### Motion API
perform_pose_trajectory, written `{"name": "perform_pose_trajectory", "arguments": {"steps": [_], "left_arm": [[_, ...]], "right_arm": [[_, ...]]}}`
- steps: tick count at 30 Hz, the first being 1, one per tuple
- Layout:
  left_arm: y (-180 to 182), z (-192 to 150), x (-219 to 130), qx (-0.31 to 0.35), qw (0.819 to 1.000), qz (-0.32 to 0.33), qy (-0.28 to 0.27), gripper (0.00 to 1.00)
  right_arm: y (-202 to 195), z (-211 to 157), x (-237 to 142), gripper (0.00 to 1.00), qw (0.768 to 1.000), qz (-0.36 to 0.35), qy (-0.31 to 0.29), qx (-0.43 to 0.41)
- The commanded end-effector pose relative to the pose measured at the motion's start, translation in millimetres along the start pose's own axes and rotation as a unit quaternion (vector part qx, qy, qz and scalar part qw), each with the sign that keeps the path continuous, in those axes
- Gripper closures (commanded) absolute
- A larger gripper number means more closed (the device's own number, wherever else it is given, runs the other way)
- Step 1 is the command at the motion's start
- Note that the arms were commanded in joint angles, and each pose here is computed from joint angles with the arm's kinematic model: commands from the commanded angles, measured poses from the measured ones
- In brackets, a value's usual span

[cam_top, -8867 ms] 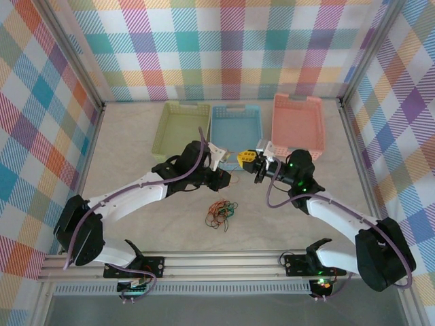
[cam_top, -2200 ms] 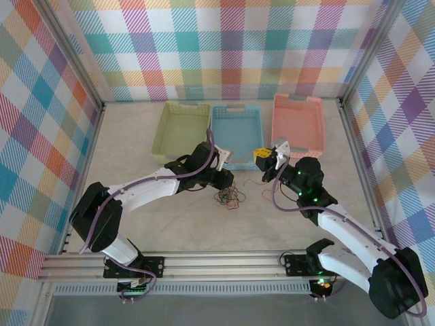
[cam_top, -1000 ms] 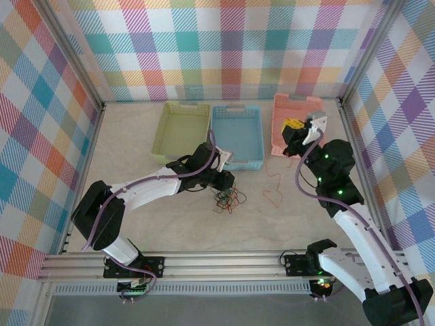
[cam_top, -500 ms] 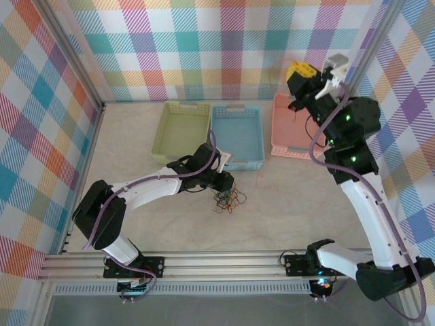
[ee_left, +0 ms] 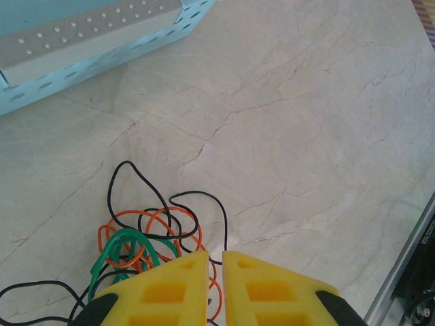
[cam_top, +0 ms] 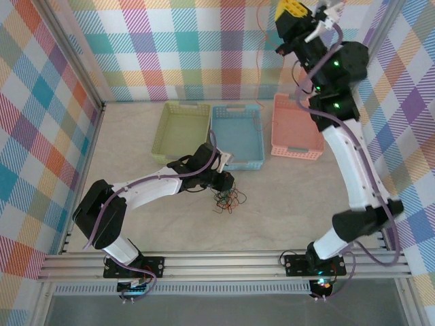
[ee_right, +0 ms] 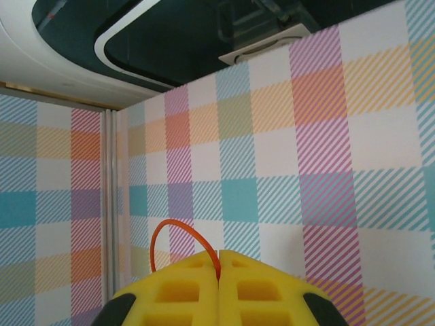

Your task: Untangle the cables

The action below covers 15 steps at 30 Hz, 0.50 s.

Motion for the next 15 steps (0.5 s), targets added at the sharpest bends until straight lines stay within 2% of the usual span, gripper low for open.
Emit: {"name": "perform_pose_trajectory", "arguments": {"steps": [1, 7, 13, 15], "left_arm": [[-6.8, 6.5, -1.3, 0.007, 1.0, -0.003, -0.002, 0.85], [-6.4, 6.9, -1.7, 0.007, 1.0, -0.001, -0.002, 0.85], [-7.7, 7.3, -5.5, 0.01, 1.0, -0.003, -0.008, 0.83], [-9.0, 8.2, -9.1, 0.011, 1.0, -0.003, -0.016, 0.83]], "right_arm": [[-18.7, -20.9, 19.8, 1.0, 1.0, 0.002, 0.004, 0.031], [-48.1, -76.9, 33.7, 1.0, 0.995, -0.006, 0.063, 0.071], [-93.8, -171.2, 8.0, 1.0, 0.985, -0.067, 0.128, 0.091], [-108.0, -213.1, -6.7, 1.0, 0.977, -0.072, 0.172, 0.102]]}}
Point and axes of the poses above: each hand's point on the last joint's axis, 136 mm out from that joint toward the fingers, its own x axis out along the fingers, its own y axis along the line the jaws close on, z = x × y, the point moved 8 cm from there along -x, back along the fingers, and after that the axes turned 15 degrees about x, right-handed, at the moved point
